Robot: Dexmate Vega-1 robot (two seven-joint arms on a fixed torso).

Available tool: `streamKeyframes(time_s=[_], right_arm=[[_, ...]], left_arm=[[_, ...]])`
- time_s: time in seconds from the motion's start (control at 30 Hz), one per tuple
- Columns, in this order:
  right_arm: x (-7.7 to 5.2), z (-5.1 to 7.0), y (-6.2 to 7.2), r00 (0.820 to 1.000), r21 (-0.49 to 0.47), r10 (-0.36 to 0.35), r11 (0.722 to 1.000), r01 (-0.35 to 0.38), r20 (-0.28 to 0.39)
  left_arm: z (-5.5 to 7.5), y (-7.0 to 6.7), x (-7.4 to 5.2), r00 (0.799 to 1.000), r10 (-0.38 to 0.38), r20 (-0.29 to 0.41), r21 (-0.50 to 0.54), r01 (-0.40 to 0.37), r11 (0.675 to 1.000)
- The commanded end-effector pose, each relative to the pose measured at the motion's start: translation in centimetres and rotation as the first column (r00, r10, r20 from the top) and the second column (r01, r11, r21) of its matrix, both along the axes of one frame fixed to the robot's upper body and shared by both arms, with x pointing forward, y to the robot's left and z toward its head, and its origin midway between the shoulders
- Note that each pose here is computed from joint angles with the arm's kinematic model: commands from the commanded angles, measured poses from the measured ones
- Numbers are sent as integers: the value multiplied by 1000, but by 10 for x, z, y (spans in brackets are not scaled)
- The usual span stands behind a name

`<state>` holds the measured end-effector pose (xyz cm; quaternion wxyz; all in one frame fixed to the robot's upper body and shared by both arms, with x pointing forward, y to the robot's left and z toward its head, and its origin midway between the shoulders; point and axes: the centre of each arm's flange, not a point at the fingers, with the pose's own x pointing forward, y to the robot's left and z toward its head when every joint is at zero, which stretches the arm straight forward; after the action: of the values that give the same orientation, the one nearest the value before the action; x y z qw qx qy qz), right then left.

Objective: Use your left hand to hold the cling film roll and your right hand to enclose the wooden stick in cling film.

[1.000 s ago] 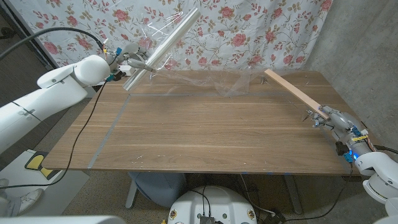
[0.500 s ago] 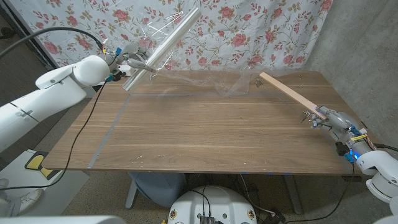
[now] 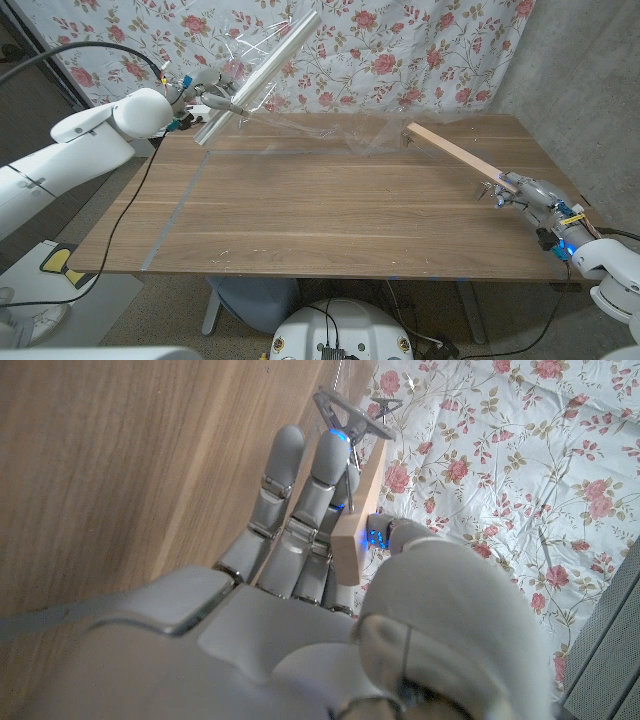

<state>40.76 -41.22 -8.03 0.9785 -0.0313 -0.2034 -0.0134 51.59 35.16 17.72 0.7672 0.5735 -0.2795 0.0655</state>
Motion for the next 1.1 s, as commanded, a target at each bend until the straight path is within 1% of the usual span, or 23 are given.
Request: streamKeyframes(time_s=[0.03,0.13,0.23,0.27,0.37,0.47,0.6,0.73,0.93,1.0,1.03,1.1], right_arm=[[1,-1,10,997,-61,52,997,-55,-57],[1,0,11,996,-73,59,995,-63,-62],[3,0,14,995,-82,71,994,-76,-65],[5,0,15,995,-82,77,993,-82,-65],[11,-1,21,993,-88,99,991,-105,-70],[17,0,27,989,-95,132,986,-138,-72],[22,5,35,984,-123,161,978,-170,-78],[23,8,42,979,-148,185,970,-195,-81],[24,8,48,975,-160,203,963,-215,-88],[24,8,50,974,-163,210,961,-222,-89],[24,8,51,973,-166,212,960,-225,-91],[25,9,54,971,-173,219,957,-233,-92]], left_arm=[[3,-3,4,1000,-6,11,12,6,1000],[6,-5,3,999,-7,32,10,7,1000],[5,-9,3,999,-5,52,15,4,1000],[5,-11,5,999,-5,39,32,3,999],[4,-15,9,1000,-17,19,38,17,999],[5,-18,10,999,-19,33,35,18,999],[6,-23,11,999,-6,50,42,4,999],[6,-26,11,999,-18,49,47,16,999],[6,-26,11,997,-20,69,30,18,999],[6,-27,10,996,-7,85,30,5,1000],[6,-27,11,997,-8,71,29,6,1000],[6,-29,10,996,14,90,28,-17,999]])
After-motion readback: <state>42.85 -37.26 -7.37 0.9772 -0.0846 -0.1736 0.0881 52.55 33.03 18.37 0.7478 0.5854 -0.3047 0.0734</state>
